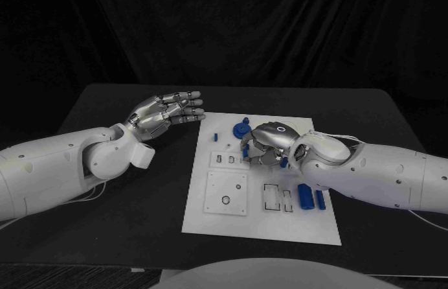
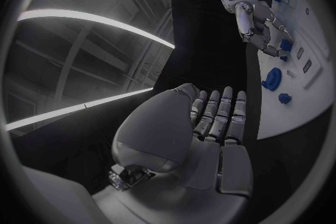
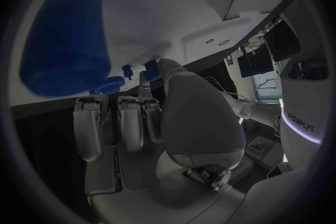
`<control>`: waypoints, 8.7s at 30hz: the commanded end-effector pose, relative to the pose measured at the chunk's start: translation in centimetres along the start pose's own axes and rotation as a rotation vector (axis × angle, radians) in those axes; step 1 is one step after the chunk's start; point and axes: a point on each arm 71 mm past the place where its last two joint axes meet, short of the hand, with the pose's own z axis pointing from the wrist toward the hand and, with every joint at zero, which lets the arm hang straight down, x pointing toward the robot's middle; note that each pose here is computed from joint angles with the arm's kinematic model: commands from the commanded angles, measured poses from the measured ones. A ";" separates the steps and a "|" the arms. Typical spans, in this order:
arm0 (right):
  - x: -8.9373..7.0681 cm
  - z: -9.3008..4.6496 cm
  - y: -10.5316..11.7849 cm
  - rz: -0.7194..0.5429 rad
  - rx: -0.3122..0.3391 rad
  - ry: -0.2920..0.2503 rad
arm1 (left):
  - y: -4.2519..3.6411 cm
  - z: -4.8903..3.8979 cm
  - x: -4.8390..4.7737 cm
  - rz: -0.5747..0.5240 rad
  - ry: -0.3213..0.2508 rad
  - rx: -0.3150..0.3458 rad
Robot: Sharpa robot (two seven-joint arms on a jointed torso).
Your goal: Assemble the parts on the task board
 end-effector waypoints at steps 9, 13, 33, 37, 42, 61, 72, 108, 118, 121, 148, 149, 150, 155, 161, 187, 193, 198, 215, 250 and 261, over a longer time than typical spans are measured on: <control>0.4 -0.1 0.0 -0.006 -0.004 0.021 | 0.07 0.05 0.10 -0.012 0.011 0.004; 0.4 -0.1 0.0 -0.006 -0.005 0.023 | 0.09 0.06 0.10 -0.012 0.012 0.003; 0.4 0.0 0.0 -0.008 -0.017 0.022 | 0.16 0.03 0.05 -0.012 0.011 -0.002; 0.4 -0.1 0.0 -0.008 -0.018 0.021 | 0.18 0.03 0.04 -0.012 0.011 -0.003; 0.3 -0.1 0.0 -0.008 -0.024 0.006 | 0.19 0.02 -0.02 -0.012 0.009 -0.005; -4.4 -1.9 0.8 -0.032 -0.151 -0.247 | 0.24 -0.04 -0.19 -0.007 0.000 -0.008; -10.3 -4.9 0.7 -0.009 -0.227 -0.401 | 0.25 -0.05 -0.19 0.085 -0.001 -0.011; -12.3 -7.5 -6.9 0.283 0.094 -0.295 | -5.32 10.45 6.55 1.267 0.438 -0.789; -11.8 -6.8 -6.9 0.292 0.105 -0.264 | -4.04 14.52 8.81 1.320 0.427 -0.994; -11.7 -6.7 -6.9 0.295 0.107 -0.258 | -3.79 15.25 9.04 1.308 0.409 -1.019; -11.2 -6.0 -6.8 0.308 0.123 -0.210 | -0.33 16.86 10.41 1.303 0.373 -1.134; -11.2 -5.9 -6.8 0.308 0.123 -0.208 | -0.20 16.85 10.36 1.302 0.371 -1.139; -11.1 -5.9 -6.8 0.309 0.124 -0.206 | -0.07 16.84 10.30 1.300 0.370 -1.142; -11.1 -5.8 -6.7 0.310 0.121 -0.198 | 0.41 16.84 10.15 1.292 0.367 -1.150; -10.9 -5.6 -6.6 0.312 0.116 -0.189 | 0.99 16.87 10.13 1.282 0.369 -1.151; -10.4 -5.1 -6.6 0.317 0.120 -0.166 | 2.21 17.10 10.56 1.257 0.389 -1.126; -10.4 -5.1 -6.7 0.317 0.122 -0.163 | 2.63 17.06 10.62 1.250 0.395 -1.126; -10.3 -5.1 -6.7 0.317 0.122 -0.162 | 3.05 17.03 10.63 1.243 0.399 -1.130; -10.1 -5.1 -6.8 0.319 0.128 -0.160 | 3.71 17.02 10.73 1.232 0.403 -1.127; -9.8 -5.1 -7.1 0.321 0.142 -0.147 | 3.76 17.17 10.77 1.229 0.389 -1.113; -9.9 -5.4 -7.4 0.321 0.155 -0.148 | 3.22 15.78 9.58 1.234 0.340 -1.130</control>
